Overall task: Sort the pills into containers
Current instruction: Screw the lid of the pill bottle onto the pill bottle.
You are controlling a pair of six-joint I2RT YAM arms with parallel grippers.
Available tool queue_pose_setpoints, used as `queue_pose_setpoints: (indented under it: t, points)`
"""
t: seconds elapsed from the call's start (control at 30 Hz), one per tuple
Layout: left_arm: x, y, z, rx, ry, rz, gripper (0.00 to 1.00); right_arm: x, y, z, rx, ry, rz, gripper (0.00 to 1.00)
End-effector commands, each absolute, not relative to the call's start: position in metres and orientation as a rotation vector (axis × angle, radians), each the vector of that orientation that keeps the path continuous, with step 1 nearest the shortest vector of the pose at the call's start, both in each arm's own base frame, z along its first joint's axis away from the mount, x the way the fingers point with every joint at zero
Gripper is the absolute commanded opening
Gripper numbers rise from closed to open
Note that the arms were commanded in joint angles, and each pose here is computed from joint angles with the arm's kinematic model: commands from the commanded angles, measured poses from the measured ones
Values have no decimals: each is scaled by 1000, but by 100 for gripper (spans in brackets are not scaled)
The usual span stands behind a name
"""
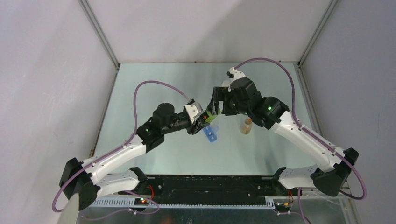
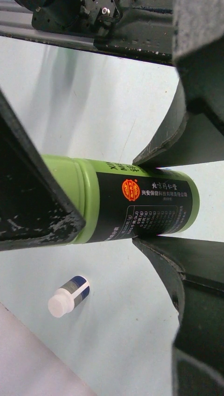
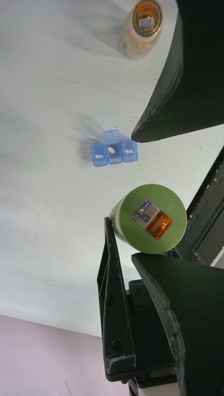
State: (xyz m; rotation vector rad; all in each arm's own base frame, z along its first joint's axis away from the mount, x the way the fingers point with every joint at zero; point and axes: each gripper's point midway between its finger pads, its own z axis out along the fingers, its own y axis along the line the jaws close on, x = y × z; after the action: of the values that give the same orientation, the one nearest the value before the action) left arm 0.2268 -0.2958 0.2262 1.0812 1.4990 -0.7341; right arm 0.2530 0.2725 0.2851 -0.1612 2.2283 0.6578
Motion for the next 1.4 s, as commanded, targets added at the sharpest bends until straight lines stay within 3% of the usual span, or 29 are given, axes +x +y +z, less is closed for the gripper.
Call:
queue_pose_setpoints:
  t: [0.0, 0.17, 0.57, 0.9, 0.97, 1.2, 1.37]
  points:
    - [230, -302, 257, 1068, 1417, -730, 0, 255, 269, 306, -300, 2142, 758, 91]
    - [220, -305, 251, 1114, 1408, -782, 0, 225, 275, 304, -692, 2055, 871, 91]
    - [190, -311, 245, 1273, 1340, -894, 0, 192, 272, 298, -1094, 1906, 912, 96]
    - [172, -315, 247, 1344, 1281, -981, 0, 181, 265, 280, -1259, 1894, 874, 81]
    - [173, -315, 248, 1338, 1282, -979, 0, 183, 265, 278, -1242, 1917, 875, 71]
    - [183, -314, 252, 1285, 1291, -937, 0, 193, 273, 270, -1130, 2020, 882, 54]
    - [208, -307, 253, 1164, 1352, -822, 0, 216, 284, 274, -810, 2146, 921, 34]
